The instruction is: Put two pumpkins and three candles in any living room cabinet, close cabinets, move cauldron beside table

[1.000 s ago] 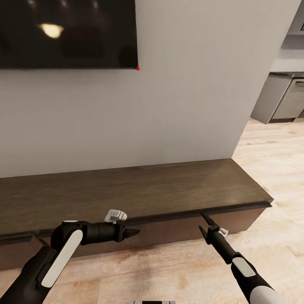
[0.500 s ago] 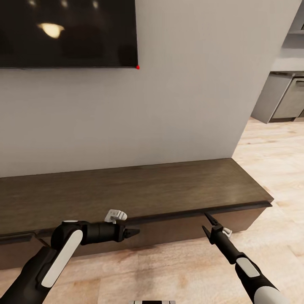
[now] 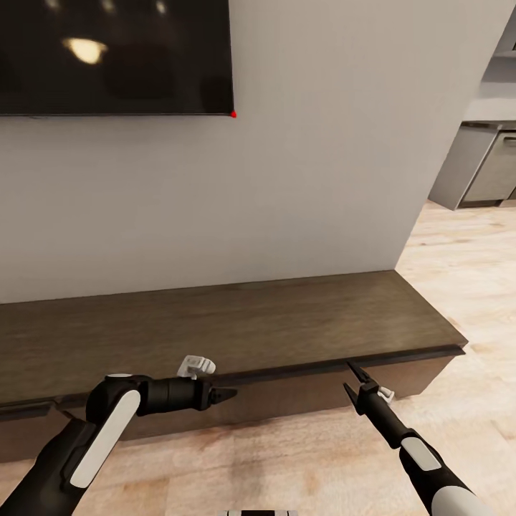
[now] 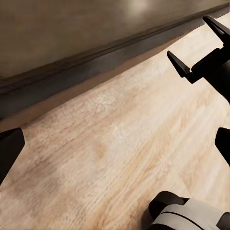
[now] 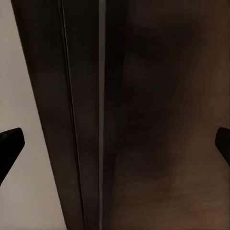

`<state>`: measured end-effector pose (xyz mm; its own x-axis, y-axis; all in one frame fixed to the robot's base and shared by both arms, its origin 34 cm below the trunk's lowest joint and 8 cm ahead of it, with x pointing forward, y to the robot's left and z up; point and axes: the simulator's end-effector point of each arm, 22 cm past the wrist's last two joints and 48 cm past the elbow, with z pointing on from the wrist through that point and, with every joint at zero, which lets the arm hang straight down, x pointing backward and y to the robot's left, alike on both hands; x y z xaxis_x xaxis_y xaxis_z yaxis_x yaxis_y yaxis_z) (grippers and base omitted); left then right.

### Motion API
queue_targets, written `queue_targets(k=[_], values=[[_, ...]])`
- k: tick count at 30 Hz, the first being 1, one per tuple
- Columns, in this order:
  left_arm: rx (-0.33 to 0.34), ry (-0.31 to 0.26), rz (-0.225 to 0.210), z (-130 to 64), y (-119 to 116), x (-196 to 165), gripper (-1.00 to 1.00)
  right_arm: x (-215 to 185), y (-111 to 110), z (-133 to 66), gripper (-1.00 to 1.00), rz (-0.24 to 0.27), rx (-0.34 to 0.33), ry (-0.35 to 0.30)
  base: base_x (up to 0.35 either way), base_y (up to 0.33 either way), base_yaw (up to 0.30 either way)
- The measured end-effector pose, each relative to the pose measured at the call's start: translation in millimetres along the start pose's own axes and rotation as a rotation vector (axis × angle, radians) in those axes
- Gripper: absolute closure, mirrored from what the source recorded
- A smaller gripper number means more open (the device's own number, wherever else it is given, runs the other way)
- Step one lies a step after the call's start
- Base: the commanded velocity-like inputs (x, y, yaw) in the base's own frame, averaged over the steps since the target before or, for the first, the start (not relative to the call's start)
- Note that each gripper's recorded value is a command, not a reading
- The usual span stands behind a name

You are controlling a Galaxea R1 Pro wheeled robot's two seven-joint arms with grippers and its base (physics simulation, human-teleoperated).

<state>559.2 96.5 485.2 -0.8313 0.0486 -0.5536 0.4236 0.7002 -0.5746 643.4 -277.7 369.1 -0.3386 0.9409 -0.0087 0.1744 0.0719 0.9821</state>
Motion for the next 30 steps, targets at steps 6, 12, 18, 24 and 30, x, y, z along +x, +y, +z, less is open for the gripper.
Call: queue_targets(k=[6,12,18,24,30], values=[[0.000,0.000,0.000,0.0,0.0,0.1,-1.00,0.3,0.1,0.2,-1.00,0.000,0.000,0.000,0.053,0.000,0.000],[0.000,0.000,0.000,0.1,0.0,0.1,-1.00,0.5,0.0,0.2,-1.00,0.001,0.000,0.000,0.032,0.000,0.000],[0.000,0.001,0.000,0.2,-0.1,0.2,-1.00,0.4,0.1,0.3,-1.00,0.000,0.000,0.000,0.019,0.000,0.000],[0.001,0.001,0.001,0.3,-0.3,0.5,-1.00,0.6,0.0,0.2,-1.00,0.000,0.000,0.001,0.007,0.000,0.000],[0.001,0.002,0.001,0.4,-0.4,0.5,-1.00,0.3,0.0,0.1,-1.00,0.000,0.000,0.000,0.055,0.000,0.000]])
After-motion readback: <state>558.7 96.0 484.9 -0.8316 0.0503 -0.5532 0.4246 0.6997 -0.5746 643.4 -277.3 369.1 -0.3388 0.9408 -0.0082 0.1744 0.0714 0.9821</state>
